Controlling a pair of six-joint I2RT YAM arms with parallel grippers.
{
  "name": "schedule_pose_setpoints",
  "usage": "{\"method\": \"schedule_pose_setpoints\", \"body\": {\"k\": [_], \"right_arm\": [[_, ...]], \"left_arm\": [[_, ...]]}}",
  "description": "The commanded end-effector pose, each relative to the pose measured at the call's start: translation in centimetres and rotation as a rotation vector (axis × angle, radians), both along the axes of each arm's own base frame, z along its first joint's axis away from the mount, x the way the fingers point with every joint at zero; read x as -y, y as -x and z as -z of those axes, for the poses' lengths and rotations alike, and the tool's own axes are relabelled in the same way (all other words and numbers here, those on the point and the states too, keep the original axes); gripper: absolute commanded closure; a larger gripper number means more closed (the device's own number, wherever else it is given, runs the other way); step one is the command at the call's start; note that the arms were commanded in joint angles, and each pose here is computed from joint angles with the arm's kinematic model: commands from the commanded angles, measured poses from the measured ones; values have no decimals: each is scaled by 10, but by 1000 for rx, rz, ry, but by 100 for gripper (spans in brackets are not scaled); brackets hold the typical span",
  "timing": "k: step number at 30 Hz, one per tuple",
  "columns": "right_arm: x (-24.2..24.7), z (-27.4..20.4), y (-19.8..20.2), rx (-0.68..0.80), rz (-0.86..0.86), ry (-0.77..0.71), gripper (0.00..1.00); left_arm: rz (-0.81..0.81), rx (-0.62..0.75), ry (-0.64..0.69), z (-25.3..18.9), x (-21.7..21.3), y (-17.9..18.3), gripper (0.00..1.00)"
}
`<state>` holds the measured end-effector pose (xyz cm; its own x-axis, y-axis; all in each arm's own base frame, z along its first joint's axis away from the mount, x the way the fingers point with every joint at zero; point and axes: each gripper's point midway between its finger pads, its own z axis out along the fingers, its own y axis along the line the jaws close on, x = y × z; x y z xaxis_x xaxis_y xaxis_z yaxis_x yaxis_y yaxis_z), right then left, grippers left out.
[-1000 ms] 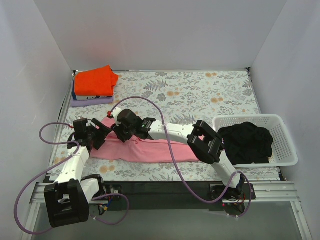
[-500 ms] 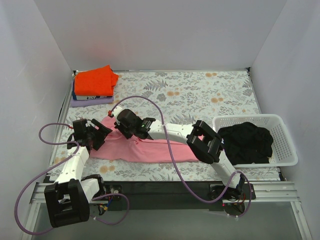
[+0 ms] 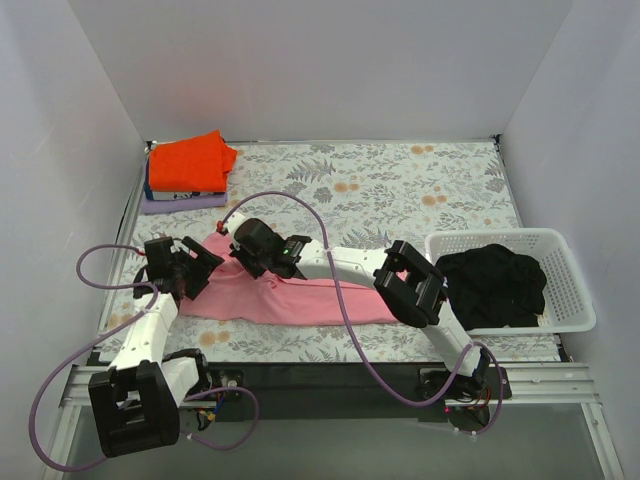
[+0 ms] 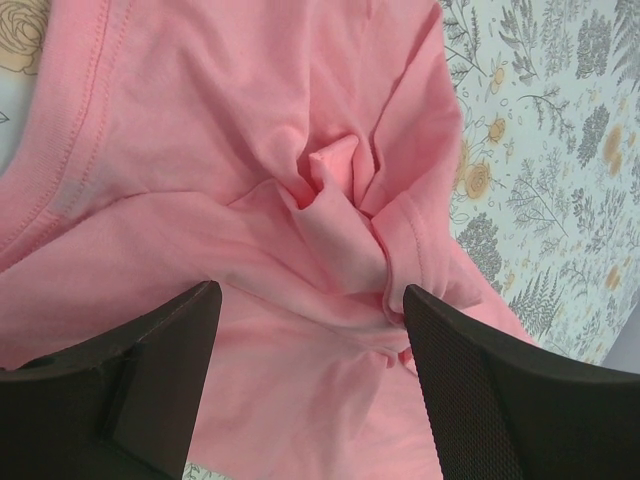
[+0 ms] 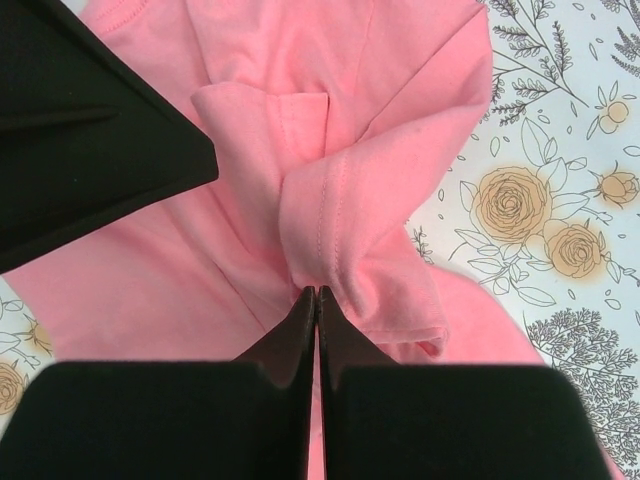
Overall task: Fold and stack the t-shirts
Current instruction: Fold the tshirt
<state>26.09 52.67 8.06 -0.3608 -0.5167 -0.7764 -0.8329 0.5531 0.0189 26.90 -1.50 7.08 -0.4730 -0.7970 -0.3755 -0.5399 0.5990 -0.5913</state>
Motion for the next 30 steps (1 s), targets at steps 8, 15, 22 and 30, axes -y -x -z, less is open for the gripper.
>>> {"method": "schedule_pose_setpoints", "body": {"k": [8,15,22,30], "right_arm": [[16,-92,-10,64,95,-169,99],[29,-95,-30,42,149,-194,99],[42,-87,-47,-2,221,-210,99],[54,-73,-72,-76,278,-230,99]], "left_arm": [[72,144,-63,-47,-3,-19,28],[176,190,-13,-56,14,-30,28],[231,255,122,-69,41,-45,30],[372,240,-51,-50,62,-60,35]]}}
